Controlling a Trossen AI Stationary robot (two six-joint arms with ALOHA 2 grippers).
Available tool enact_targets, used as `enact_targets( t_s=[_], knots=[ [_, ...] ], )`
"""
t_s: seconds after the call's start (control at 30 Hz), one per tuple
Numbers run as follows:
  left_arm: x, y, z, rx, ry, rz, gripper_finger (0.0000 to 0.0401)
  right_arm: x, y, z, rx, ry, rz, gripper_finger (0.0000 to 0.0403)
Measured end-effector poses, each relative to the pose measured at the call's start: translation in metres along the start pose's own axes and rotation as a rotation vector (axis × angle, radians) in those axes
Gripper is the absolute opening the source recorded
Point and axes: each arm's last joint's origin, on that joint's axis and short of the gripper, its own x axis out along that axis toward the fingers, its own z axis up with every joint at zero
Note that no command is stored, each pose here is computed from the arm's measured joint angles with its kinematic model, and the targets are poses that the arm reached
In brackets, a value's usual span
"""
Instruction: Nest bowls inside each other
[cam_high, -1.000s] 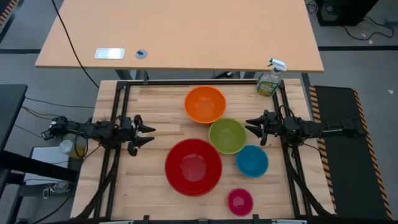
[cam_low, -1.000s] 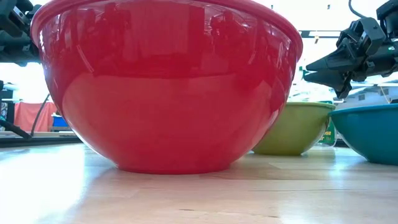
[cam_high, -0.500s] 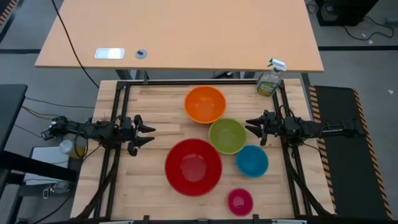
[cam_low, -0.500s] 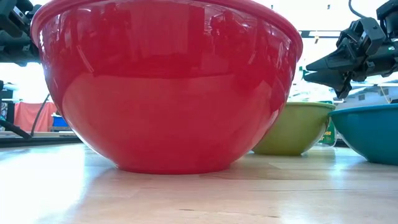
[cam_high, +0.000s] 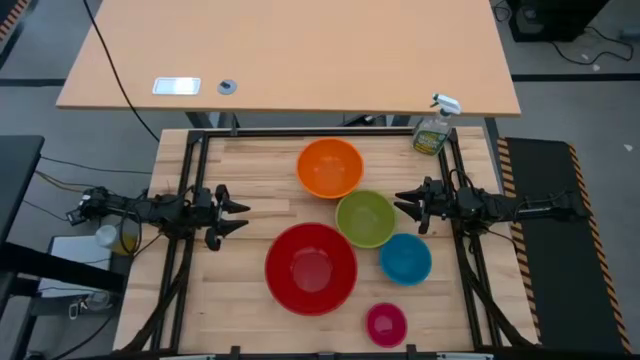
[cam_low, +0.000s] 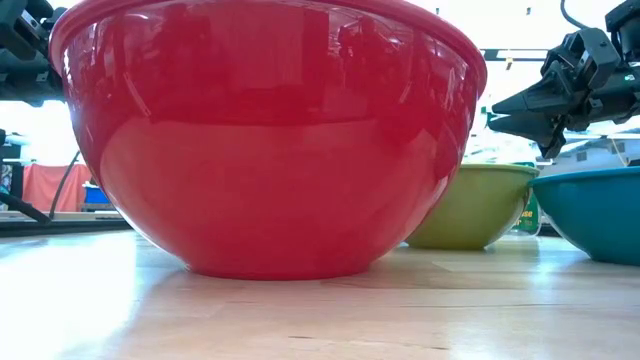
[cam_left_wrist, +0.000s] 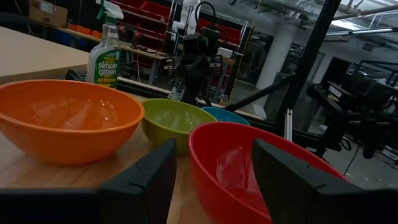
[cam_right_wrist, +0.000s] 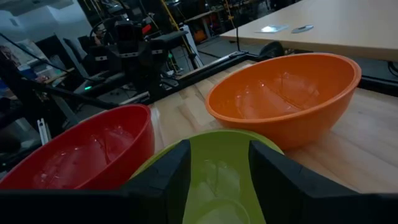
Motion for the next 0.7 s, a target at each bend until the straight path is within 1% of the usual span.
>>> enact_targets(
  t_s=[0.43, 0.6, 0.7],
  knots=[
    [0.0000, 0.0000, 0.0000, -0.001, 0.000, 0.000, 0.0210, 0.0000, 0.0000, 0.0001, 0.000, 0.000, 0.000, 0.0168],
    [0.0000, -0.0001, 0.0005, -0.075, -0.005, -0.001, 0.0210, 0.0000, 0.0000, 0.0000, 0.000, 0.000, 0.000, 0.0168],
    [-0.0001, -0.0012, 0.0050, -0.073, -0.050, -0.013, 0.0210, 0.0000, 0.0000, 0.0001, 0.000, 0.000, 0.000, 0.0169]
  ],
)
